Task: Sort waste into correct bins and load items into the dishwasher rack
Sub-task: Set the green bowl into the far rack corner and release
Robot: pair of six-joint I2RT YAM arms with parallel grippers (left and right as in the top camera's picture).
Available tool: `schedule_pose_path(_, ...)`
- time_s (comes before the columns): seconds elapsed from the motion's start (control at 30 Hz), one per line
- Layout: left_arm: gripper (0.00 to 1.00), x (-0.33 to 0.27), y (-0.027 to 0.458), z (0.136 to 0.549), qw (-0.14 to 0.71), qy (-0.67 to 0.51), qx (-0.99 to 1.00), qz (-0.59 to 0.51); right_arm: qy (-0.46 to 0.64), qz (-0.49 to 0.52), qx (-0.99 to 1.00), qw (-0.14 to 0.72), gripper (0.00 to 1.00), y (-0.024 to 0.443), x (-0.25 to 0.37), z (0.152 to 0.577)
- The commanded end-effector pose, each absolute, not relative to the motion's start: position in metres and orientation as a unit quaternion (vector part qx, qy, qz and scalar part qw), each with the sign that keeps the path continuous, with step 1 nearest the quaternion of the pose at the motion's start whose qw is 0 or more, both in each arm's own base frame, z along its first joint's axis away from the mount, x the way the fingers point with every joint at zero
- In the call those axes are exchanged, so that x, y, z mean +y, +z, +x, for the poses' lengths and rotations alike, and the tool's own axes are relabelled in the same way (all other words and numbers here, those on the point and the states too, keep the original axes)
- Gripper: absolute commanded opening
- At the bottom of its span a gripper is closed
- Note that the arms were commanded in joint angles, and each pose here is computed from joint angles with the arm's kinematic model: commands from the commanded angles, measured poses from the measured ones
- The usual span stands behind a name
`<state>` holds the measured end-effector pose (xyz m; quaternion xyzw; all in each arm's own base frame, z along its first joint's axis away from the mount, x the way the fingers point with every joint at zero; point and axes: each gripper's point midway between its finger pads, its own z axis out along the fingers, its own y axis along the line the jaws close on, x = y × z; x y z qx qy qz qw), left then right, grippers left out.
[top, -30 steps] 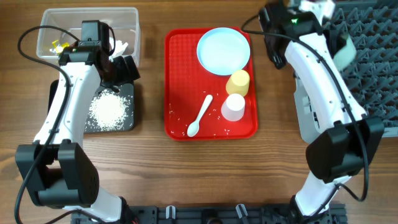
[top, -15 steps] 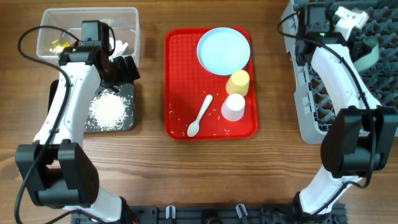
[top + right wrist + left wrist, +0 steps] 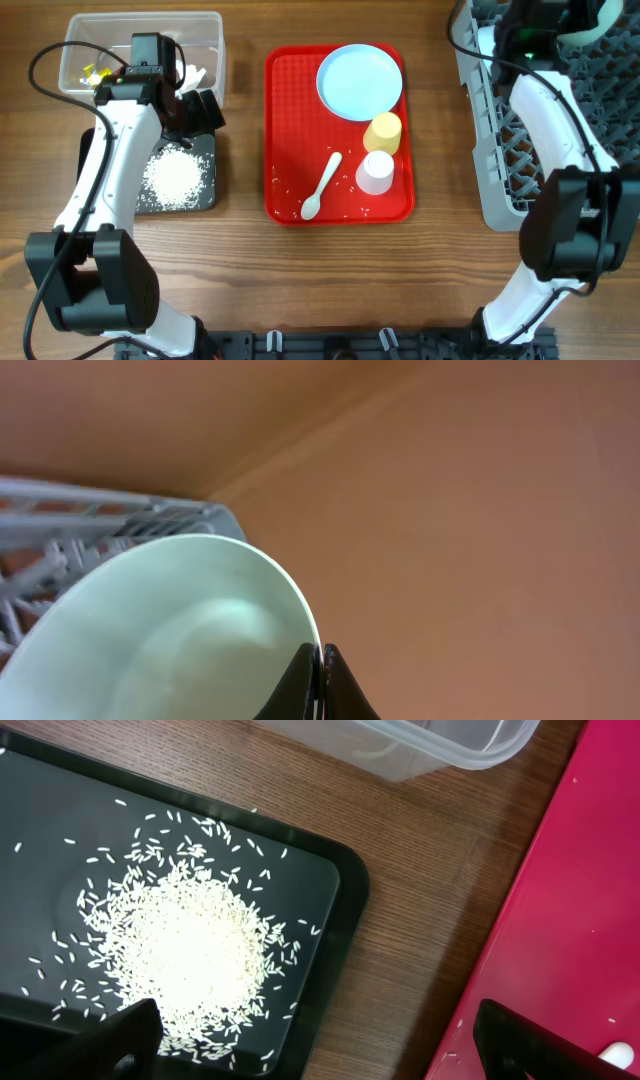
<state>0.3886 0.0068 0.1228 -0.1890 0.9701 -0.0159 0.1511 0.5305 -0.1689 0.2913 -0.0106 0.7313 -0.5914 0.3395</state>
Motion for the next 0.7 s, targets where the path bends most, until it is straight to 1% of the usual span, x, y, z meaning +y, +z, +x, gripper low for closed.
schedule_pose_path(0.0, 1.0, 0.006, 0.118, 0.388, 0.144, -0.02, 0.969, -0.198, -0.617, -0.165, 0.724, 0.26, 0.04, 0.242, -0.178, 0.564)
schedule_pose_path(0.13, 1.0, 0.006, 0.118, 0.388, 0.144, -0.02, 0.969, -0.198, -0.627, -0.207, 0.703, 0.264, 0.05, 0.22, -0.174, 0.585)
schedule_pose_path(0.33, 1.0, 0.006, 0.118, 0.388, 0.144, -0.02, 0.969, -0.198, -0.633, -0.325, 0.663, 0.232, 0.04, 0.196, -0.162, 0.606)
schedule_pose_path(0.47, 1.0, 0.006, 0.118, 0.388, 0.144, -0.02, 0.969, -0.198, -0.639, -0.345, 0.653, 0.215, 0.04, 0.194, -0.163, 0.607)
schedule_pose_path(0.57, 1.0, 0.006, 0.118, 0.388, 0.144, -0.02, 0.969, -0.198, -0.655, -0.328, 0.641, 0.23, 0.04, 0.209, -0.164, 0.607)
schedule_pose_path(0.67, 1.0, 0.006, 0.118, 0.388, 0.144, -0.02, 0.969, -0.198, -0.653, -0.328, 0.642, 0.23, 0.04, 0.207, -0.164, 0.607)
